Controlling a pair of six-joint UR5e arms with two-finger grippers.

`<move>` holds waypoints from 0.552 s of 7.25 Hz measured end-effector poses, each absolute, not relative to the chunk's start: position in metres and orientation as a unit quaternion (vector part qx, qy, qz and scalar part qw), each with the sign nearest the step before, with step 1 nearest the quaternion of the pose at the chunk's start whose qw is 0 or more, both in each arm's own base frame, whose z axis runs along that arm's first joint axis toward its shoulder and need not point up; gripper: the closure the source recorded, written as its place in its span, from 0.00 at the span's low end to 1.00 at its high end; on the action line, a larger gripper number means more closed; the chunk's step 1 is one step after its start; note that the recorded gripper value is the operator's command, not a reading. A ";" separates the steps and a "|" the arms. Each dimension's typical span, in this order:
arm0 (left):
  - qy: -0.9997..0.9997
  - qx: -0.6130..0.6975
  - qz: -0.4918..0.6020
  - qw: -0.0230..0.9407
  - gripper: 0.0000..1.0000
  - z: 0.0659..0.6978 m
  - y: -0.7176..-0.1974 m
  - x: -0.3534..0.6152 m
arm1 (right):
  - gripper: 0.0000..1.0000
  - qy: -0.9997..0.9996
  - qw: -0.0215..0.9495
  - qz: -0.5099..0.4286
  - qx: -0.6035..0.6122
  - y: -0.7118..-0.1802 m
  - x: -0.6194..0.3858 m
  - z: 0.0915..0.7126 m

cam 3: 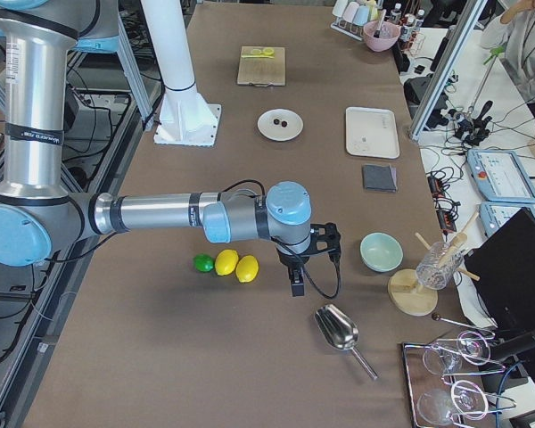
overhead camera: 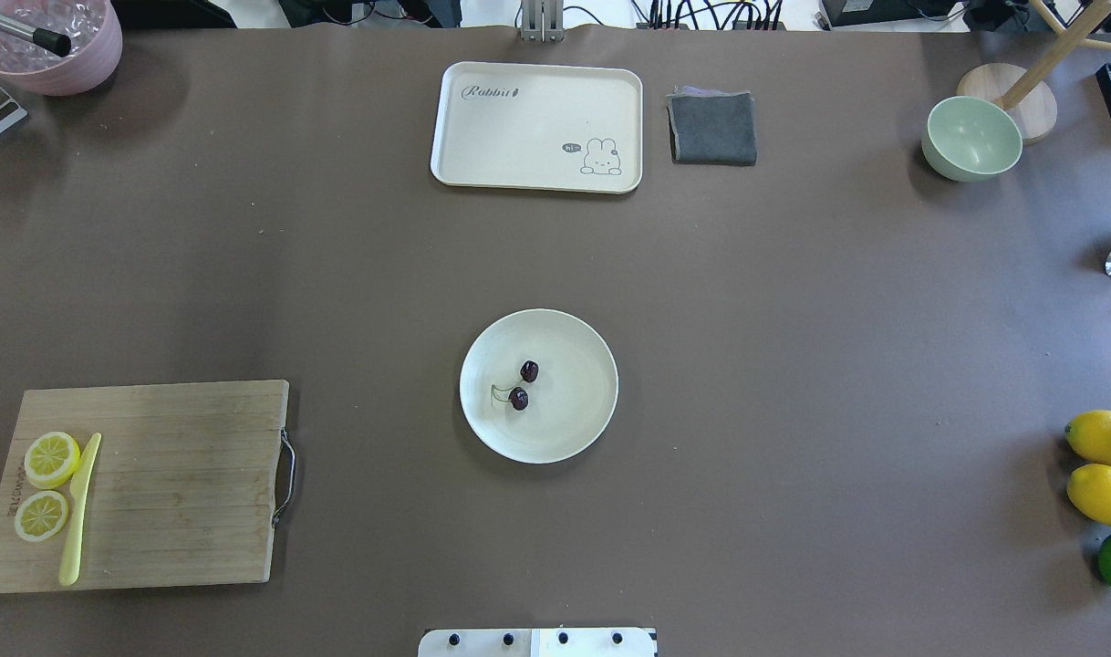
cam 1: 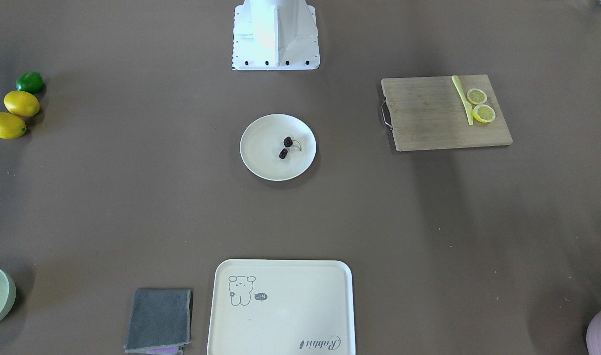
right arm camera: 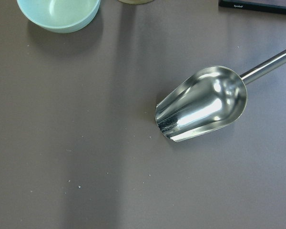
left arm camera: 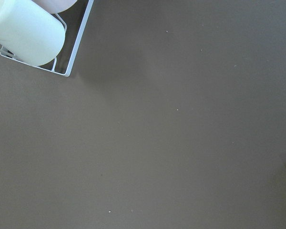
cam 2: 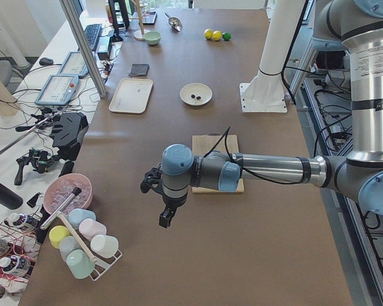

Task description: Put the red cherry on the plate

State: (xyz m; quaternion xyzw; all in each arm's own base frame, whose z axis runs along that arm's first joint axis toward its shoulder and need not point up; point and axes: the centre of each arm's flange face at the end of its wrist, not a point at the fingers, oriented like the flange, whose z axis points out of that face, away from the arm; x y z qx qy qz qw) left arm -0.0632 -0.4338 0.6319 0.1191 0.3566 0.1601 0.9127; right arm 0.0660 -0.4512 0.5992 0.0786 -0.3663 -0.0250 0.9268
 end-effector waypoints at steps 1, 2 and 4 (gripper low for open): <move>0.382 0.118 0.158 0.903 0.02 0.632 -0.431 -0.060 | 0.00 -0.366 0.927 -0.026 0.077 -0.454 0.065 0.598; 0.404 0.119 0.157 0.893 0.02 0.629 -0.429 -0.057 | 0.00 -0.366 0.927 -0.027 0.077 -0.456 0.064 0.596; 0.420 0.124 0.156 0.885 0.02 0.625 -0.427 -0.057 | 0.00 -0.367 0.926 -0.029 0.079 -0.456 0.062 0.593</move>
